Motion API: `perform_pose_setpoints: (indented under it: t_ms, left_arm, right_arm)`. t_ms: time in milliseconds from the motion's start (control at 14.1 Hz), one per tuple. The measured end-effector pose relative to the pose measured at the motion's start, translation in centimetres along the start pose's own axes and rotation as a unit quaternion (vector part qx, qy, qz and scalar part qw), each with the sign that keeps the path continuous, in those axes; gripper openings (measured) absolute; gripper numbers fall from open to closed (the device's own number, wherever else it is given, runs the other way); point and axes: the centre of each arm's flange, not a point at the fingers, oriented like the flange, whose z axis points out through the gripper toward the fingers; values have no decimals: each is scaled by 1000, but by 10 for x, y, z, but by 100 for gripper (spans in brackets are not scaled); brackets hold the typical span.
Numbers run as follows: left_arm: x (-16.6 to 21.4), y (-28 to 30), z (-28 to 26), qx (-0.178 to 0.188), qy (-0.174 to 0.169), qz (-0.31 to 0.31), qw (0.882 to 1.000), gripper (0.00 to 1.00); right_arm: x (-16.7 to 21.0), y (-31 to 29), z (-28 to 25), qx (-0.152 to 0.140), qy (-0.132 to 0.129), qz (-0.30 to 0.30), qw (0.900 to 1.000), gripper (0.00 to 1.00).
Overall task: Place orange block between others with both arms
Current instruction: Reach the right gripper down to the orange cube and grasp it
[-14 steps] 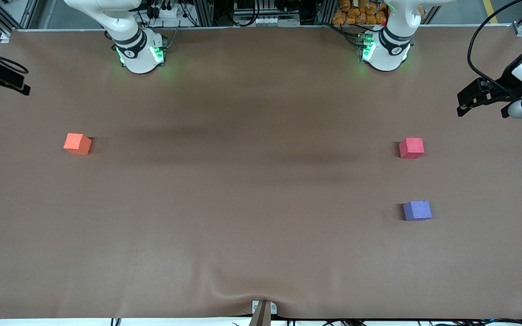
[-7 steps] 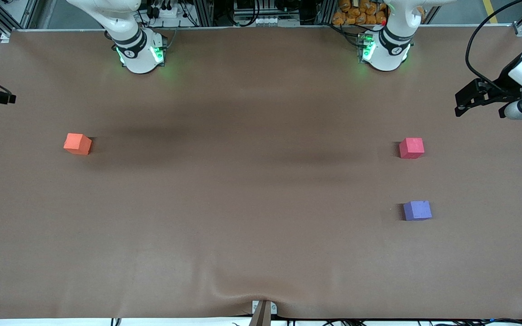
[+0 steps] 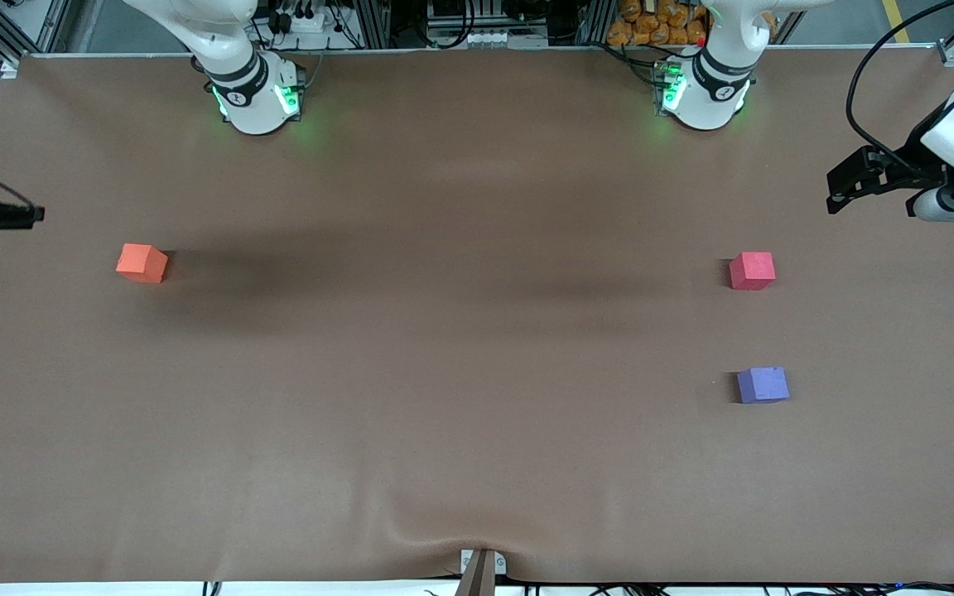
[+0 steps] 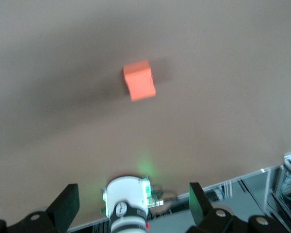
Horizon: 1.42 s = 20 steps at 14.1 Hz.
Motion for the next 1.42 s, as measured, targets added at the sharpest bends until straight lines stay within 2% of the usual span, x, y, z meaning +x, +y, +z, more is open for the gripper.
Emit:
perform_pose_setpoints:
  t_ms: [71, 354, 567, 1063, 1417]
  left_arm:
    - [0, 0, 0, 0, 0, 0, 1000, 100]
    - [0, 0, 3, 0, -3, 0, 1000, 100]
    - [0, 0, 5, 0, -5, 0, 1000, 100]
    - [0, 0, 6, 0, -7, 0, 1000, 100]
    - [-1, 0, 7, 1, -11, 0, 1000, 100]
  right_arm:
    - [17, 7, 13, 2, 5, -12, 1000, 100]
    - [75, 8, 121, 4, -14, -32, 999, 100]
    - [80, -1, 175, 4, -24, -42, 999, 100]
    - [85, -26, 225, -8, 8, -85, 996, 100]
    - [84, -23, 249, -29, 18, -134, 990, 100]
